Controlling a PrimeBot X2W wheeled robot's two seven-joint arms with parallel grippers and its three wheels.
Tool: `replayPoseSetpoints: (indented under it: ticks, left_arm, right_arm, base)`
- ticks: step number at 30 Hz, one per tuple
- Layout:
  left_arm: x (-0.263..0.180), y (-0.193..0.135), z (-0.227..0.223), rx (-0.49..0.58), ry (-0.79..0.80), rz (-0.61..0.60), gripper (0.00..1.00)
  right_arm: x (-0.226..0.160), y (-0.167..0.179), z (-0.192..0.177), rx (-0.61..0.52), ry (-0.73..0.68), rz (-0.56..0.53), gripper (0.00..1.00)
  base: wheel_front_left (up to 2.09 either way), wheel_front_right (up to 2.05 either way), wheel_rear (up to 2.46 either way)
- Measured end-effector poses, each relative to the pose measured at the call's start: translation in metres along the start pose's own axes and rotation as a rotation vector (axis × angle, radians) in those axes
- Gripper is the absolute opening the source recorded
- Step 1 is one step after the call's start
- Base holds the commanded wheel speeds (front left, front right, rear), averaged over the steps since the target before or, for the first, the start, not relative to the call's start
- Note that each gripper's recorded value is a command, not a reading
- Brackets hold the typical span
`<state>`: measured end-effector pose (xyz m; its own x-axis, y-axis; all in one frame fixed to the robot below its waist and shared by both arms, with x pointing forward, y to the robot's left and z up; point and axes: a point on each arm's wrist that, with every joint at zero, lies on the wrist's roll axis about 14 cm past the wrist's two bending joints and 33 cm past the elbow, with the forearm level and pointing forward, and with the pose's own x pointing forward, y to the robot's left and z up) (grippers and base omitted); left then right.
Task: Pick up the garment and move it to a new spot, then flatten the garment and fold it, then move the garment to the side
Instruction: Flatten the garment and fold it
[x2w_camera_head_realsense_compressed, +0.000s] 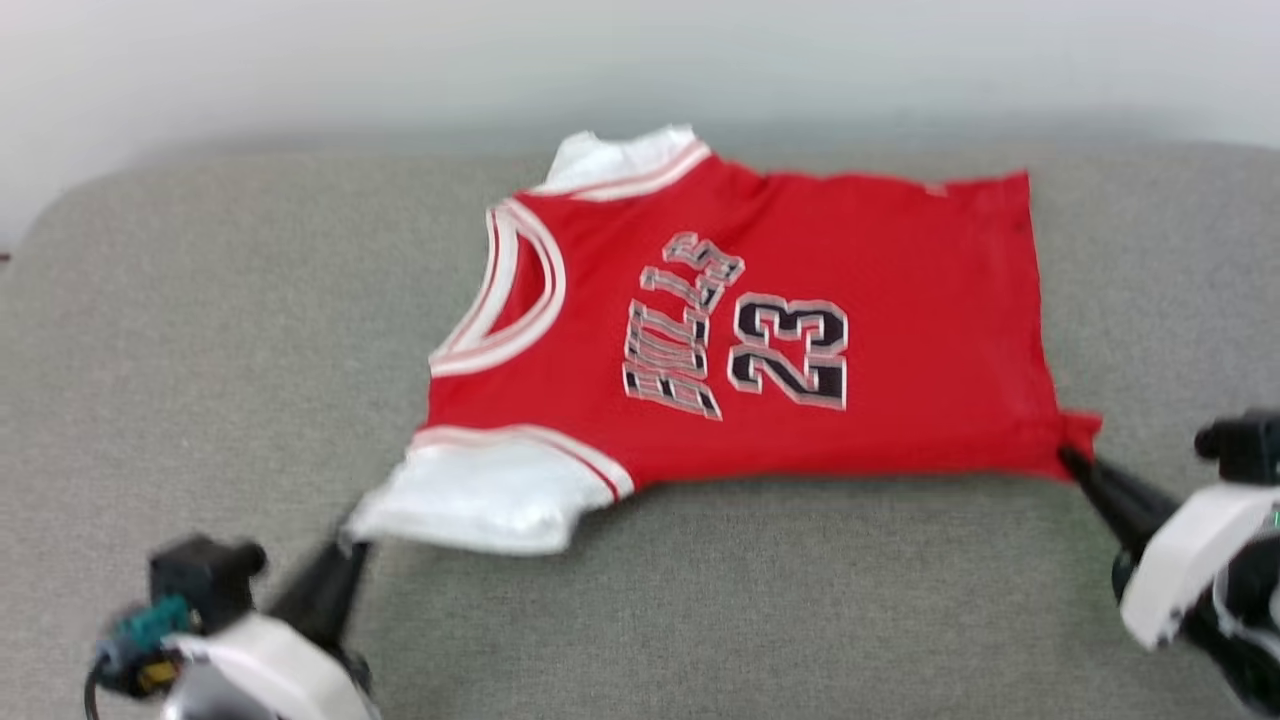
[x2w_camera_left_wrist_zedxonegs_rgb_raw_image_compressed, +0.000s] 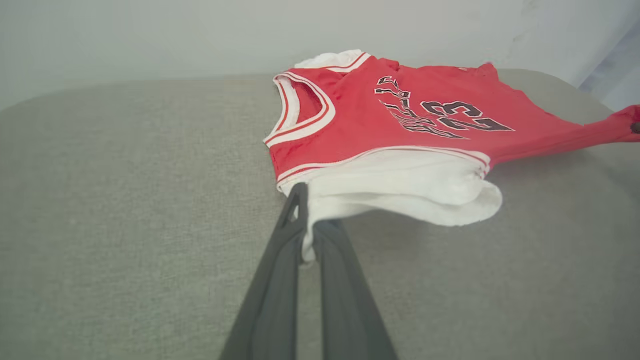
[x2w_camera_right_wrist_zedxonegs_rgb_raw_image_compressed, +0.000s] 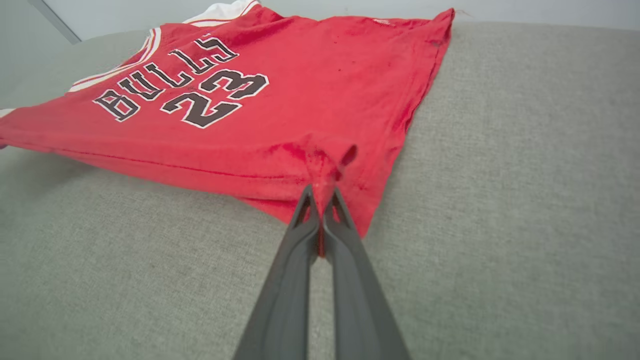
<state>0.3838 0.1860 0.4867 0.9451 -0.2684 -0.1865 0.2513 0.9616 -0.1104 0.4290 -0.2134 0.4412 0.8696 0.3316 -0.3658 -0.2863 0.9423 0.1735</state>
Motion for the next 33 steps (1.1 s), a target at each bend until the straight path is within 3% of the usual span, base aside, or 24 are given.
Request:
replayPoseSetpoints:
  ticks: [7,20,24,33]
  left_arm:
    - [-0.064,-0.036,-0.052,-0.207,0.207,-0.088,0.00]
    - [-0.119,-0.049,-0.088,-0.357,0.355,-0.057,0.00]
    - [-0.116,-0.051,-0.089,-0.306,0.348,-0.075,0.00]
    - [-0.066,-0.048,-0.037,-0.144,0.180,-0.179,0.00]
  right_arm:
    - [-0.052,0.008,-0.035,0.065,0.086,0.006,0.00]
    - [-0.103,0.008,-0.084,0.138,0.211,-0.028,0.00]
    - [-0.103,0.007,-0.082,0.134,0.198,-0.031,0.00]
    - [-0.095,0.010,-0.063,0.144,0.136,-0.031,0.00]
  base:
    - [0.00,0.00,0.00]
    - [0.00,0.00,0.00]
    - [0.00,0.00,0.00]
    - [0.00,0.00,0.00]
